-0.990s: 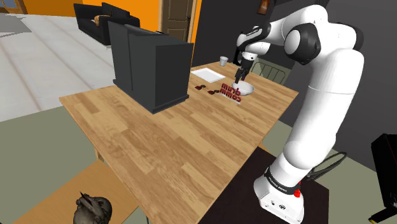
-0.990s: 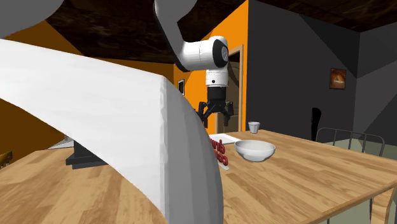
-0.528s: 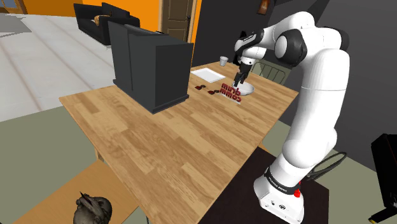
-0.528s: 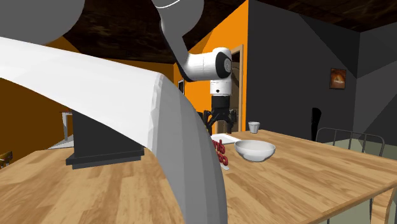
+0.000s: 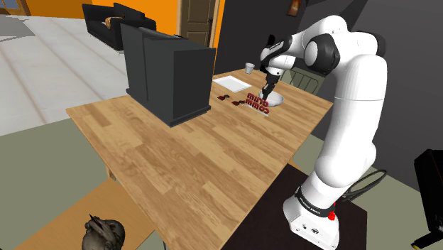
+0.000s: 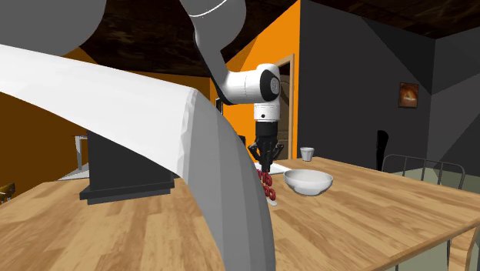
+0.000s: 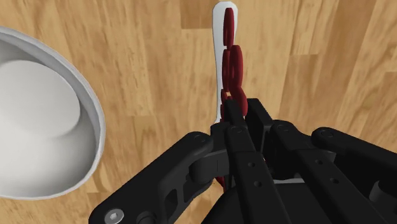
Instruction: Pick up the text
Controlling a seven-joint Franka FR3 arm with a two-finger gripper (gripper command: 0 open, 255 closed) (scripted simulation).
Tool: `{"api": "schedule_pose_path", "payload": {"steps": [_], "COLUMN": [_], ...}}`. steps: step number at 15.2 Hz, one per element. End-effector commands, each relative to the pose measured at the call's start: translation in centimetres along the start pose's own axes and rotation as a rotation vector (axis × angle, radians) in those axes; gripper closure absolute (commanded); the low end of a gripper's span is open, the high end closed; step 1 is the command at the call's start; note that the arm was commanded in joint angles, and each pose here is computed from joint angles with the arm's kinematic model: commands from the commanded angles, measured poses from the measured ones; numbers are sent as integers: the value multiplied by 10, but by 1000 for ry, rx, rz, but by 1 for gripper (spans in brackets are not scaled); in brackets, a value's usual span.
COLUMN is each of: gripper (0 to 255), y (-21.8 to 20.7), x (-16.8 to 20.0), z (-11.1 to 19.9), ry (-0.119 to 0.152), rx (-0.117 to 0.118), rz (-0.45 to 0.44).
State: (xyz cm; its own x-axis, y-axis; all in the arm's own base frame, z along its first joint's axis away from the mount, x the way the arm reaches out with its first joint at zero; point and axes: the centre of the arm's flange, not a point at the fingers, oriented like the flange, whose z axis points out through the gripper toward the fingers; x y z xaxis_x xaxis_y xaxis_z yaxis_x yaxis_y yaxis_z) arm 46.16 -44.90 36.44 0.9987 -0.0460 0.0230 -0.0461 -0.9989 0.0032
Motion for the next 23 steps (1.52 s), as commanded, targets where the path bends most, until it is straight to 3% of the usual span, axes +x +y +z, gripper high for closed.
{"api": "schedule_pose_path", "payload": {"steps": [1, 6, 23], "gripper": [255, 255, 255], "y": [0, 0, 0], "x": [0, 0, 1], "z": [0, 0, -80], "ry": [0, 0, 0], "rx": [0, 0, 0], "rz": [0, 0, 0]}}
